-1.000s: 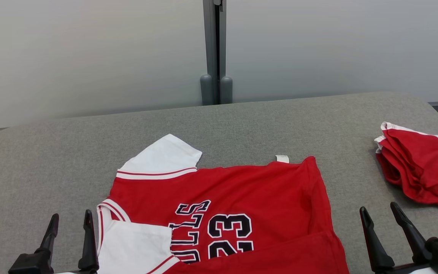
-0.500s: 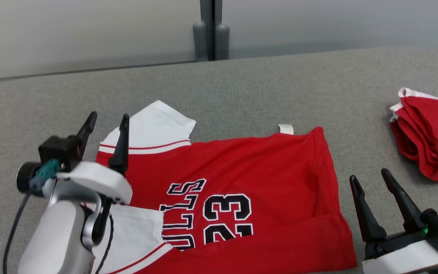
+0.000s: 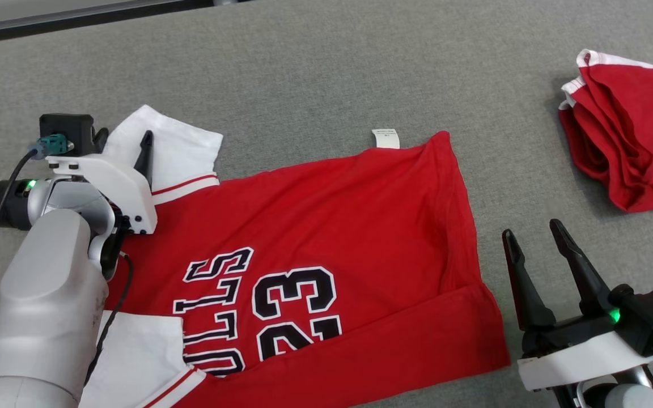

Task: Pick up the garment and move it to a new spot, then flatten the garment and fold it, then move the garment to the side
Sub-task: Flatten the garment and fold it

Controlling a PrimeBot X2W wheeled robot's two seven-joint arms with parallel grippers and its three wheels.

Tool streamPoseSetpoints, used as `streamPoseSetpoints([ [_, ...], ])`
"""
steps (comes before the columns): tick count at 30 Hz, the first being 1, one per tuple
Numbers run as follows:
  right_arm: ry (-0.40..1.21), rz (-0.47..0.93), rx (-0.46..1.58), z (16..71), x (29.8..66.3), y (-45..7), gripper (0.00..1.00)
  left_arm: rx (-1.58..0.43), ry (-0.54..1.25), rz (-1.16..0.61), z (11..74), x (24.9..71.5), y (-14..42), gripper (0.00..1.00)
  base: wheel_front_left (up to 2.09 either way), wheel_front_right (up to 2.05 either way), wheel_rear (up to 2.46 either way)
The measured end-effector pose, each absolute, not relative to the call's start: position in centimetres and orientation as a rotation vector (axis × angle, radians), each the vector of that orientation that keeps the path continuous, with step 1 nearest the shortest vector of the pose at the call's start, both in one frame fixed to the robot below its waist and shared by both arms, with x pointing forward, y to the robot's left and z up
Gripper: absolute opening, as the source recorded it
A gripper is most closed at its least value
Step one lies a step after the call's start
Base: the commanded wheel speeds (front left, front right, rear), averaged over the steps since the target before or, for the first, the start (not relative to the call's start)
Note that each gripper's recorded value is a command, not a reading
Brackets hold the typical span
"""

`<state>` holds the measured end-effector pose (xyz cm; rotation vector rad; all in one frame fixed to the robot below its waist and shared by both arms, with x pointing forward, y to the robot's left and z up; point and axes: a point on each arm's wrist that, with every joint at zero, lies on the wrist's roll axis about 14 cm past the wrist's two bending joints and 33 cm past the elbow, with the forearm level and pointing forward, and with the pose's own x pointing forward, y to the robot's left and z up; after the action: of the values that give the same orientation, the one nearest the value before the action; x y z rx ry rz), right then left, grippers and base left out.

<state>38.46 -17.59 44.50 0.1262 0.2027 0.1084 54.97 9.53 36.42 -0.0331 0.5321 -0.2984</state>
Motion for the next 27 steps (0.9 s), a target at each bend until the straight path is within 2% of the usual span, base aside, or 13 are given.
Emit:
streamPoseSetpoints([
  [2,0.22,0.09,0.126,43.9,38.3,-18.1,1.0,-0.037,0.583,-0.308,35.0,54.9,9.0,1.0,0.0,0.0,0.0],
  [3,0.226,0.08,0.124,43.7,38.3,-18.4,1.0,-0.035,0.581,-0.313,35.0,55.3,8.8,0.63,0.0,0.0,0.0],
  [4,0.232,0.073,0.122,43.4,38.2,-18.7,1.0,-0.034,0.589,-0.317,34.9,55.5,8.7,0.0,0.0,0.0,0.0],
  [11,0.232,0.06,0.103,43.4,39.2,-20.0,1.0,-0.018,0.582,-0.331,35.5,55.7,8.6,0.0,0.0,0.0,0.0],
  [16,0.215,0.082,0.051,43.9,41.7,-21.2,1.0,-0.027,0.523,-0.319,36.9,56.3,9.0,0.0,0.0,0.0,0.0],
  [22,0.236,0.195,0.015,43.0,46.1,-19.1,1.0,-0.045,0.428,-0.301,38.8,57.3,9.7,0.0,0.0,0.0,0.0],
  [27,0.345,0.276,0.005,39.9,48.2,-17.0,1.0,-0.054,0.395,-0.279,38.9,57.4,10.7,0.0,0.0,0.0,0.0],
])
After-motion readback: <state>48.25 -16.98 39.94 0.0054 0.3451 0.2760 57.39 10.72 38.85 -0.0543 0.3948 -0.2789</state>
